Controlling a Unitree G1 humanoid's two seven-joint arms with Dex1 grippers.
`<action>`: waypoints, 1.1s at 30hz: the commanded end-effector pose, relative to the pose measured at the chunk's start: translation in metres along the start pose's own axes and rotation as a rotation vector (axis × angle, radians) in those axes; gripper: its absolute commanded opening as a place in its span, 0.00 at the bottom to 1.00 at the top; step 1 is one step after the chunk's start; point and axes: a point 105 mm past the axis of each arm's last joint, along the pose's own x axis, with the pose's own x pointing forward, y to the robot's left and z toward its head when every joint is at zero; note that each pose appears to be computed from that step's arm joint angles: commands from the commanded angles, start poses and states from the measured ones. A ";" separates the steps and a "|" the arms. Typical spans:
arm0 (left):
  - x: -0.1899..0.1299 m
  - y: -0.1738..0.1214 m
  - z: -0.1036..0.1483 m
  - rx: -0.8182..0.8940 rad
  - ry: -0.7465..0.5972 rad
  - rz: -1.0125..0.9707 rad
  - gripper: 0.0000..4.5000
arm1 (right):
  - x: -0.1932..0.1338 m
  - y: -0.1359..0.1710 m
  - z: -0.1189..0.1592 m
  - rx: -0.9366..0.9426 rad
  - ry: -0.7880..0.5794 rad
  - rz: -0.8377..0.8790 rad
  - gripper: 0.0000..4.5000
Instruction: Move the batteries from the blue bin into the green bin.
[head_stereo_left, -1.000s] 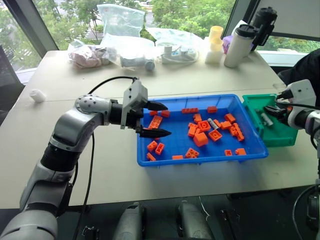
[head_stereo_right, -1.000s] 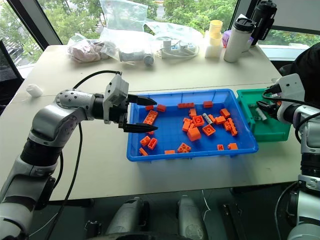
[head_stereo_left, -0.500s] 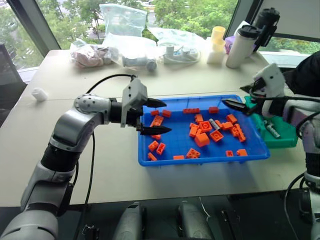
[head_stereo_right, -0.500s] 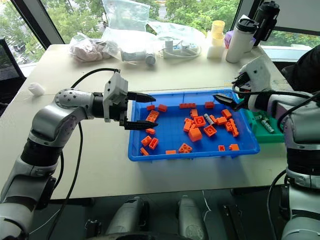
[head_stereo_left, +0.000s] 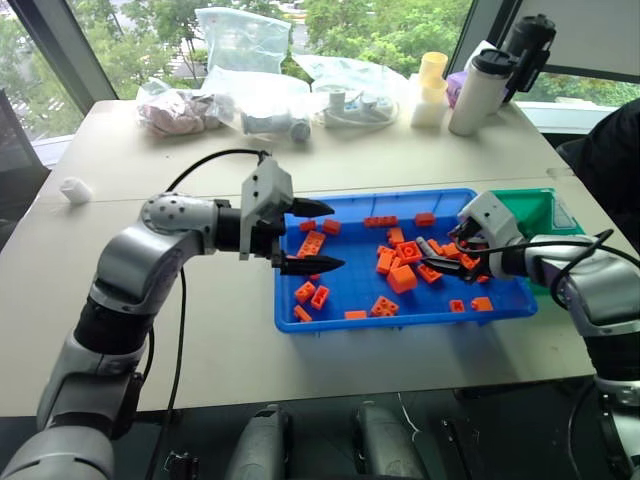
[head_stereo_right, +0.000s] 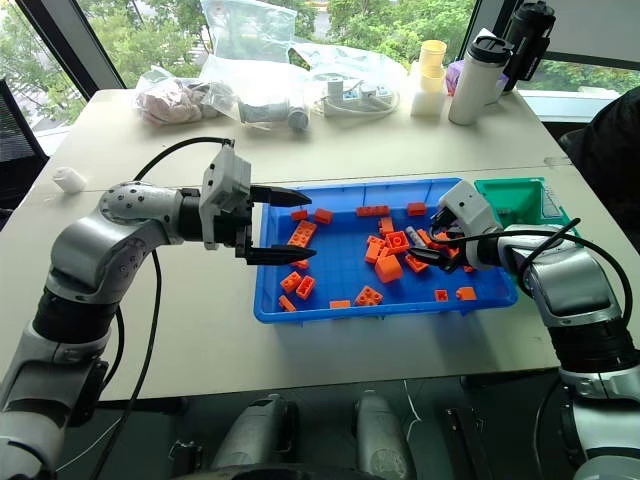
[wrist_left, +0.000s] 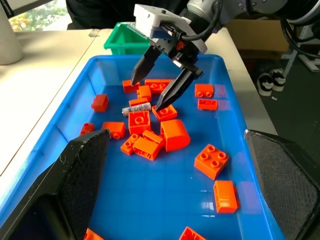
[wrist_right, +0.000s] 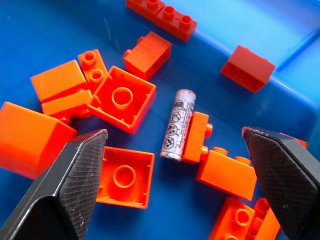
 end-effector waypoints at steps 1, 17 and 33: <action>-0.003 -0.001 0.007 0.034 -0.012 0.009 1.00 | -0.002 0.001 0.010 -0.043 -0.025 0.019 0.99; -0.002 -0.002 0.002 0.038 0.012 0.014 1.00 | 0.017 0.011 0.005 -0.037 -0.004 0.126 0.99; -0.002 -0.003 -0.001 0.045 0.026 0.026 1.00 | 0.039 -0.004 -0.007 -0.140 0.092 0.117 0.87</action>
